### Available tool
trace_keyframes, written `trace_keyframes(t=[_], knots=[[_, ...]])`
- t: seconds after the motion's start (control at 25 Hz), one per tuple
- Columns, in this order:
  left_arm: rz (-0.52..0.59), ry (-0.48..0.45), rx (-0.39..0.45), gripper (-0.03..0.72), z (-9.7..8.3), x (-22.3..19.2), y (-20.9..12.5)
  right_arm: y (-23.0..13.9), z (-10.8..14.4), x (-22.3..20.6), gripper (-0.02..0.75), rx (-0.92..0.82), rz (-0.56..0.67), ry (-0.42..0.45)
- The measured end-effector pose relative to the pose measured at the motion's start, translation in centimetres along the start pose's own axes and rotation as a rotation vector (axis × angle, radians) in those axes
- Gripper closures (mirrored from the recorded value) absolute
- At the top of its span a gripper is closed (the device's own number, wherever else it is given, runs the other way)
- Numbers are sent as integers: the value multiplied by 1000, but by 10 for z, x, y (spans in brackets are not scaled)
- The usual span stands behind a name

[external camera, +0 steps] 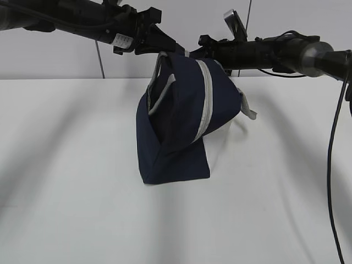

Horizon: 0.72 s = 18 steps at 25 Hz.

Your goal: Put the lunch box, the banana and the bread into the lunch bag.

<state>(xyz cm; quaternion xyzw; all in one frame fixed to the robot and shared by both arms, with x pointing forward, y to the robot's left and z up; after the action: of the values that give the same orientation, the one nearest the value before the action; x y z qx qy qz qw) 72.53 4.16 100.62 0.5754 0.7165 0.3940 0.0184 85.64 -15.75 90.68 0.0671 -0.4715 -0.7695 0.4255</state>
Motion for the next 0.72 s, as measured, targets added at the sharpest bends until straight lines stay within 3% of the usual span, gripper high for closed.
trace_keyframes(t=[0.48, 0.6, 0.72], knots=[[11, -13, 7, 673, -2, 0, -2, 7, 4, -2, 722, -6, -35, 30], [38, -55, 26, 621, -14, 3, -5, 17, -15, 3, 622, 30, -67, -39], [35, -59, 39, 472, -16, 4, -4, 28, -20, 9, 423, 70, -84, -53]])
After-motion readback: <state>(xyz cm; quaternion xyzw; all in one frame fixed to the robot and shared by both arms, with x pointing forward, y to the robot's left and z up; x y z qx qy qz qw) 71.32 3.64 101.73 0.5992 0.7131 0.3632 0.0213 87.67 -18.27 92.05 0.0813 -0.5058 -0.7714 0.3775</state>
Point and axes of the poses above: a point on each arm's last joint axis where the gripper is mounted, x pointing back along that axis away from the gripper, z along the wrist's bending axis when the last joint is at zero, y = z × x, the point moved 8 cm from there along -x, pointing out along that axis toward the gripper, and after that the axes turned 9 degrees about x, right-handed, at the moved point
